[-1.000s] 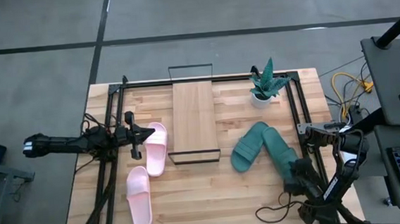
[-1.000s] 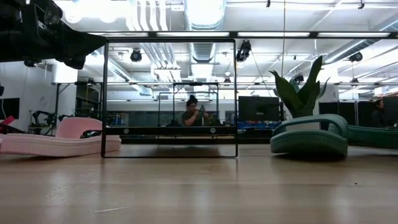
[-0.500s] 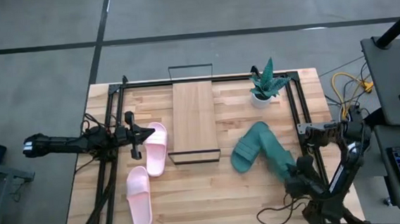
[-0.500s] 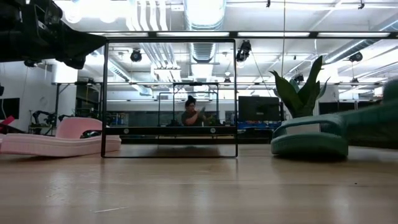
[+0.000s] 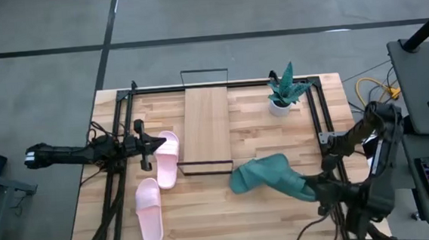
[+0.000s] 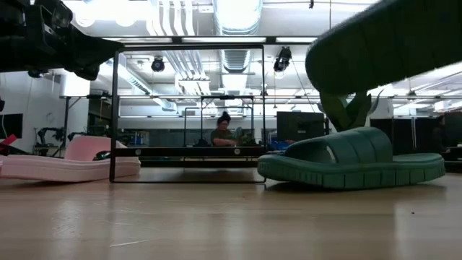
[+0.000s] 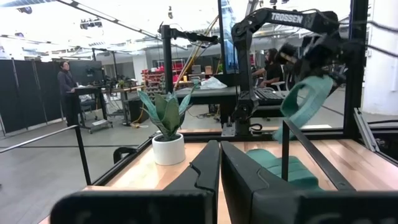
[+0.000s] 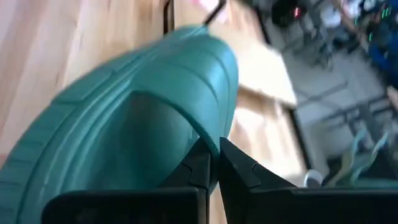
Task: Pick and place slides into the shelf
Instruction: Put the right green slides on the shelf
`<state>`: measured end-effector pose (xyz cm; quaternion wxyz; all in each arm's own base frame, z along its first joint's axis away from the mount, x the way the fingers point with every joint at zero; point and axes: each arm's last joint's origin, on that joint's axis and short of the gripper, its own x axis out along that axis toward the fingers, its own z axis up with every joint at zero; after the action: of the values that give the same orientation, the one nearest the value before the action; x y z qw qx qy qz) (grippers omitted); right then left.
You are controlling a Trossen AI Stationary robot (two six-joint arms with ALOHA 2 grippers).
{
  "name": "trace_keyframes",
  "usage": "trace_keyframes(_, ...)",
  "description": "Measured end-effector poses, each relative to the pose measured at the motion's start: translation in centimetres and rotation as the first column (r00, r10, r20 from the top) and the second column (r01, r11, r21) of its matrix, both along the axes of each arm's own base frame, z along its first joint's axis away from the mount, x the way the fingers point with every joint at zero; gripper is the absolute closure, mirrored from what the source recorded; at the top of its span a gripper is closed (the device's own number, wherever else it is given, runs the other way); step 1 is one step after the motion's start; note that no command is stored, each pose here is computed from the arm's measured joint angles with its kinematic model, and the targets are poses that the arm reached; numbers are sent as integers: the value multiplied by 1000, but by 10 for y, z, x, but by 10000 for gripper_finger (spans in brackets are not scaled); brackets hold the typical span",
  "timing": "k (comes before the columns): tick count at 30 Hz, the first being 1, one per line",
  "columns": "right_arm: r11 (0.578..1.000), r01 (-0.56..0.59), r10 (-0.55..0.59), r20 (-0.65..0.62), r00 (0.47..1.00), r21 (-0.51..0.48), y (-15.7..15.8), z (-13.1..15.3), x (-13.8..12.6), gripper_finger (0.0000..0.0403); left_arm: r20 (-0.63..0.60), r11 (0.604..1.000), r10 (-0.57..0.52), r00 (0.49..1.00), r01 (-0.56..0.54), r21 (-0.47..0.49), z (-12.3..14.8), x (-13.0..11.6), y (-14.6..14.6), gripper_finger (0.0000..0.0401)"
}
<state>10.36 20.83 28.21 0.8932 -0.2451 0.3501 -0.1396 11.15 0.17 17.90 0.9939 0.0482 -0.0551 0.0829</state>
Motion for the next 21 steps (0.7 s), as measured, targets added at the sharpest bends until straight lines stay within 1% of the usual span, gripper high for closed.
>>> trace_keyframes(4,995,-75,80,90,993,-59,-7,25,3,394,0,1000,0,1000,0,0,0,0,0,401)
trace_keyframes(6,988,-98,117,162,980,-122,-12,37,6,394,-2,1000,0,1000,0,0,0,0,0,401)
trace_keyframes(8,973,-100,148,233,961,-206,-18,46,9,394,-1,1000,-1,1000,1,0,0,0,0,401)
trace_keyframes(11,951,-56,157,319,935,-304,-35,58,12,394,-6,1000,-6,1000,6,0,-1,0,0,401)
trace_keyframes(13,944,-4,129,359,924,-330,-49,64,15,394,-7,1000,-8,1000,8,0,-1,1,0,401)
trace_keyframes(15,941,52,84,379,922,-335,-65,70,18,394,-9,1000,-8,1000,8,-2,-1,1,0,401)
trace_keyframes(17,934,116,28,392,919,-338,-82,76,21,394,5,1000,-11,1000,11,-24,1,0,0,401)
trace_keyframes(19,931,187,-41,418,908,-315,-95,82,25,394,27,999,-13,1000,15,-52,4,0,0,401)
trace_keyframes(21,936,257,-127,453,883,-239,-106,91,29,394,61,995,-18,998,24,-93,9,-1,0,401)
